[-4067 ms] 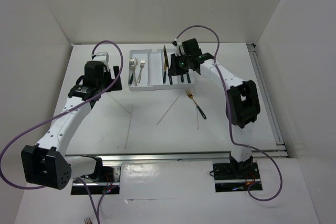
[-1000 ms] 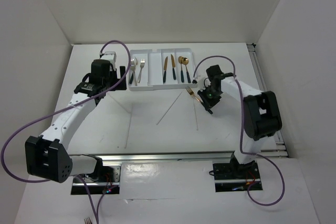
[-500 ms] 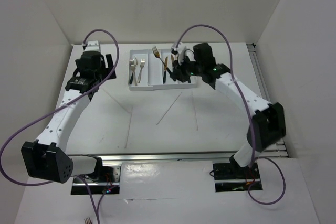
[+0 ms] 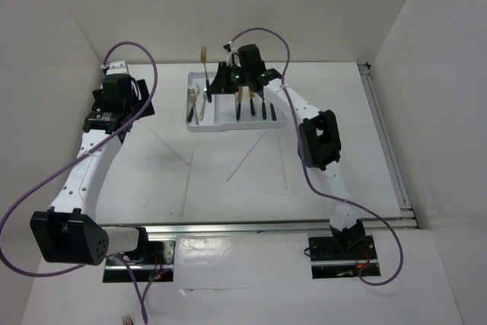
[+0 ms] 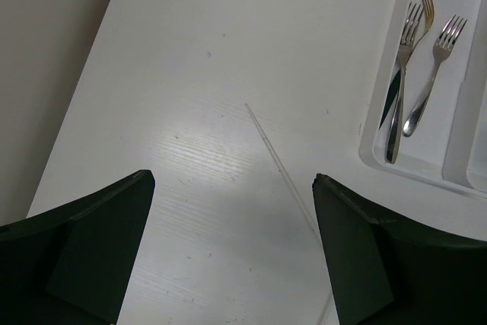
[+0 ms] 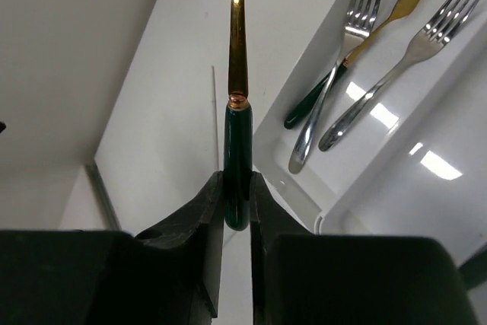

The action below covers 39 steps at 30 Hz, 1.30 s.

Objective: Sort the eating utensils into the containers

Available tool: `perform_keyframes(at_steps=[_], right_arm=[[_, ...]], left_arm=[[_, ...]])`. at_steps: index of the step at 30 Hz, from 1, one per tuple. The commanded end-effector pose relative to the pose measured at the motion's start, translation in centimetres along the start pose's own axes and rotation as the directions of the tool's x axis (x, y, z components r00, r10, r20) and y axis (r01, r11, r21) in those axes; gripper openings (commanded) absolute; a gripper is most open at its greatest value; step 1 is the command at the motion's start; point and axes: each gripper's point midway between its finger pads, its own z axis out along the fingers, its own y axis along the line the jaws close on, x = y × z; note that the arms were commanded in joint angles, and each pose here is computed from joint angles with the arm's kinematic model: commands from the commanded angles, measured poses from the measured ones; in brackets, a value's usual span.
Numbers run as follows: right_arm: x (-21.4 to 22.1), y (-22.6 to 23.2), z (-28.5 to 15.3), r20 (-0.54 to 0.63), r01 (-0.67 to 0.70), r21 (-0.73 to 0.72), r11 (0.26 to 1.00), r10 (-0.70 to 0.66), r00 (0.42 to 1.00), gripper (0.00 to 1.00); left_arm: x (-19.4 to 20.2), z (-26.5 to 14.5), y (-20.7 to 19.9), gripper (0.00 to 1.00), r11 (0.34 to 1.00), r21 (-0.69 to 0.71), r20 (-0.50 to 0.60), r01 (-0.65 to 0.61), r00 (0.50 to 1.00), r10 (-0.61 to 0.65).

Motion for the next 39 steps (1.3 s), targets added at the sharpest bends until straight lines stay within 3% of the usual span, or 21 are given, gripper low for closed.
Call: perform_keyframes(at_steps=[1,10,16,20,21,23,26,30,32,35,36,39], right_arm=[[-0.5,1.9,1.2,-0.031,-0.192,-0.072,0.979,0.190,0.981,0.00],[5.6,-0.8,4.8,-0.213,-0.422,-0.099,0.901,0.395,0.894,0.00],[7.6,-1.7,5.8,-0.260,-0.439,-0.137,0.888,0.396,0.881,0.00],[8.4,-2.7,5.9,-0.271,-0.434,-0.140,0.890,0.387,0.881,0.36],[8.5,-2.8,5.9,-0.270,-0.424,-0.143,0.894,0.377,0.886,0.40],[6.8,-1.6,5.2,-0.237,-0.350,-0.183,0.919,0.304,0.923,0.51],[3.8,0.2,3.6,-0.159,-0.235,-0.202,0.951,0.205,0.966,0.57],[0.5,1.6,0.7,-0.033,-0.002,-0.154,0.988,-0.003,0.999,0.55],[-1.7,4.0,-1.8,0.042,0.163,-0.129,0.978,-0.159,0.986,0.55],[-2.0,3.7,-4.1,0.073,0.278,-0.037,0.960,-0.274,0.959,0.59],[-3.7,5.3,-6.3,0.127,0.371,-0.010,0.929,-0.367,0.922,0.60],[-3.6,4.7,-9.5,0.134,0.442,0.082,0.893,-0.449,0.883,0.65]], left_arm=[[-1.1,-1.2,0.8,1.00,1.000,0.004,0.031,0.014,0.999,-0.014],[-0.5,-1.1,0.6,1.00,1.000,0.018,0.010,-0.001,1.000,0.001],[0.0,-1.0,0.3,1.00,0.999,0.036,-0.003,0.005,1.000,-0.005],[0.4,-0.9,0.0,1.00,0.998,0.055,-0.015,0.003,1.000,-0.002],[0.5,-1.2,0.1,1.00,0.998,0.055,-0.015,0.003,1.000,-0.002],[1.0,-1.1,-0.3,1.00,0.997,0.076,-0.031,0.011,0.999,-0.009],[2.5,-1.6,-0.6,1.00,0.994,0.104,-0.067,0.018,0.998,-0.011],[6.0,-2.5,-1.1,1.00,0.986,0.149,-0.154,0.069,0.987,-0.046],[7.8,-3.1,-1.4,1.00,0.980,0.175,-0.200,0.091,0.978,-0.056],[12.1,-3.7,-1.7,1.00,0.971,0.198,-0.306,0.132,0.950,-0.067],[13.0,-3.9,-1.7,0.97,0.969,0.207,-0.320,0.135,0.945,-0.063],[15.0,-4.4,-2.6,0.94,0.952,0.240,-0.381,0.189,0.920,-0.086]])
